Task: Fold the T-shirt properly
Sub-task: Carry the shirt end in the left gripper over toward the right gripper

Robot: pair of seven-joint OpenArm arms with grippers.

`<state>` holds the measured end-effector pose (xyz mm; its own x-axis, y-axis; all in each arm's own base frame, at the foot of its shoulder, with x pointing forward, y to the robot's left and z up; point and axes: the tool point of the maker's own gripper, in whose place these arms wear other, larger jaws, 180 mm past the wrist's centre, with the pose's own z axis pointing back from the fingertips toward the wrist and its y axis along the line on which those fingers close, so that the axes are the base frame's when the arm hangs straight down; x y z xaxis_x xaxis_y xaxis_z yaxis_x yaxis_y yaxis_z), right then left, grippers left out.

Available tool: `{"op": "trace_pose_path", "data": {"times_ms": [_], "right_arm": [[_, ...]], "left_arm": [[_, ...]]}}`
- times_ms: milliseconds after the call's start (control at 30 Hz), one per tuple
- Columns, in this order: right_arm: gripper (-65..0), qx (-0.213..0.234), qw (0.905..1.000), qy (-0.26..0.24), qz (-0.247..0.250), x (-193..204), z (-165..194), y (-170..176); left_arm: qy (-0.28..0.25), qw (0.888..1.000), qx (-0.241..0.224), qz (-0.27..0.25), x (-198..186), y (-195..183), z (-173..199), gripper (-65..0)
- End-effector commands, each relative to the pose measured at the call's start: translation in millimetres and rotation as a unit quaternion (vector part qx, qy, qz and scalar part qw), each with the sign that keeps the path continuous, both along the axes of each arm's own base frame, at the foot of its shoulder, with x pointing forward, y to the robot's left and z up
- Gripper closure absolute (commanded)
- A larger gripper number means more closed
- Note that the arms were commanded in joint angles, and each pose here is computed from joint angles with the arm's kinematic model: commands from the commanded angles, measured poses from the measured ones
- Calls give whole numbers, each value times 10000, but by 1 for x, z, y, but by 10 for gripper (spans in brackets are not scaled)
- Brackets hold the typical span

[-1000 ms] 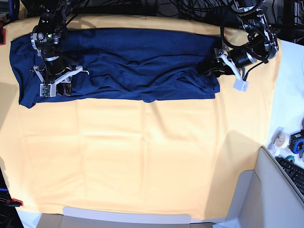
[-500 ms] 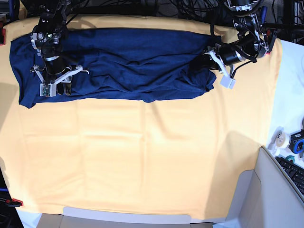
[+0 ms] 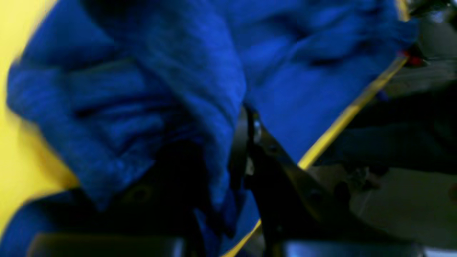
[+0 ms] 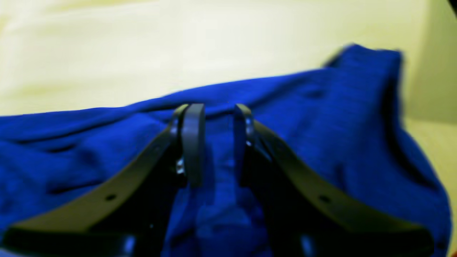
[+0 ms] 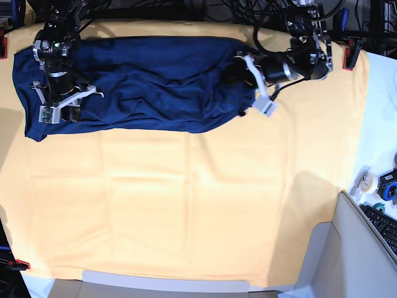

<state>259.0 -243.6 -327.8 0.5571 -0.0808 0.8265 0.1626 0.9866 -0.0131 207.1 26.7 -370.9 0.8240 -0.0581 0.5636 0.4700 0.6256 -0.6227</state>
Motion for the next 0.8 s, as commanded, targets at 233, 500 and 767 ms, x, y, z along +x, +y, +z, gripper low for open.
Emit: {"op": "trace_pose_path", "data": {"times_ms": [233,500,767], "right_arm": [[-145,-269,9978,-196,-571,-13,16,-44],[-145,-475,9930,-193,-1065,-32,23,-80],[-145,-471,9932,-92,-1065,-38,18,-80]], "left_arm": [[-550,9953,-496,-623,14,-58,34,0],[-924,9901,-551,-905,33,-74,53,0],[-1026,9746,-829,-1809,26,-132,61,0]]}}
